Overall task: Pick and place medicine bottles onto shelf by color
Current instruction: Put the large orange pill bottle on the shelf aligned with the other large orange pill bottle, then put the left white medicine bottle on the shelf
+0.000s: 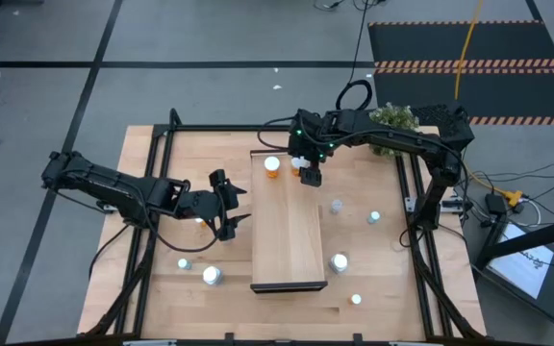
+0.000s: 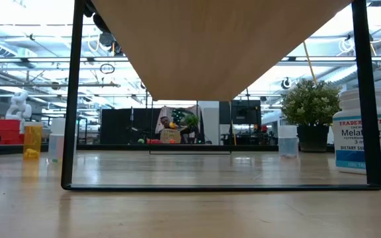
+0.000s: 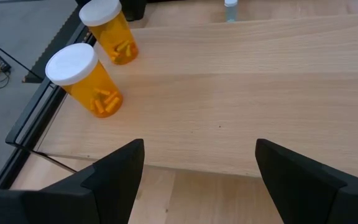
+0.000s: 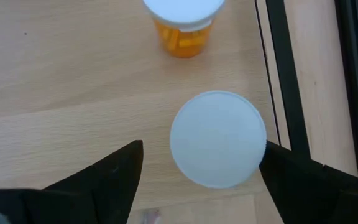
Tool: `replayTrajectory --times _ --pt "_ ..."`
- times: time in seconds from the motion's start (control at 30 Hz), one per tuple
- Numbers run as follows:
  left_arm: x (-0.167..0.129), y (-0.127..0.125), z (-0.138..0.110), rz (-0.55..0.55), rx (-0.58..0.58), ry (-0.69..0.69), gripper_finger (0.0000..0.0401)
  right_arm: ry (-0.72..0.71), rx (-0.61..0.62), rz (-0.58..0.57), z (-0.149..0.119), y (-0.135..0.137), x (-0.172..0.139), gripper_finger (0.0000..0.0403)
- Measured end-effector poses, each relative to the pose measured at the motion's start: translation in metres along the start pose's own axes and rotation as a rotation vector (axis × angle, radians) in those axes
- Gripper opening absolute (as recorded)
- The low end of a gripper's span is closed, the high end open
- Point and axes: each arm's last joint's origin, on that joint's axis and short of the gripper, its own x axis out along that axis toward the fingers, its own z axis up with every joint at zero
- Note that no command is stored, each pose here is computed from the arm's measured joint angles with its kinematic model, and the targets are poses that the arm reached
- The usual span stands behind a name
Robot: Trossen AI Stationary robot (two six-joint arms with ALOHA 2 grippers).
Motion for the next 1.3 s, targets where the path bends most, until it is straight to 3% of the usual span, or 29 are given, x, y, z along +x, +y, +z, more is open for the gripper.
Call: replayTrajectory --times 0.73,1.0,1.3 --pt "0.000 0.000 0.000 0.000 0.000 0.000 0.0310 0.023 0.001 0.007 -0.001 0.007 0.001 0.0309" --pt "0.000 0.000 0.000 0.000 0.000 0.000 0.0310 0.096 0.037 -0.033 -0.008 0.007 0.000 0.0309" --pt "-0.003 -0.006 -0.003 -0.018 0.023 0.014 0.0310 0.104 0.114 -0.086 -0.025 0.028 -0.040 0.0309"
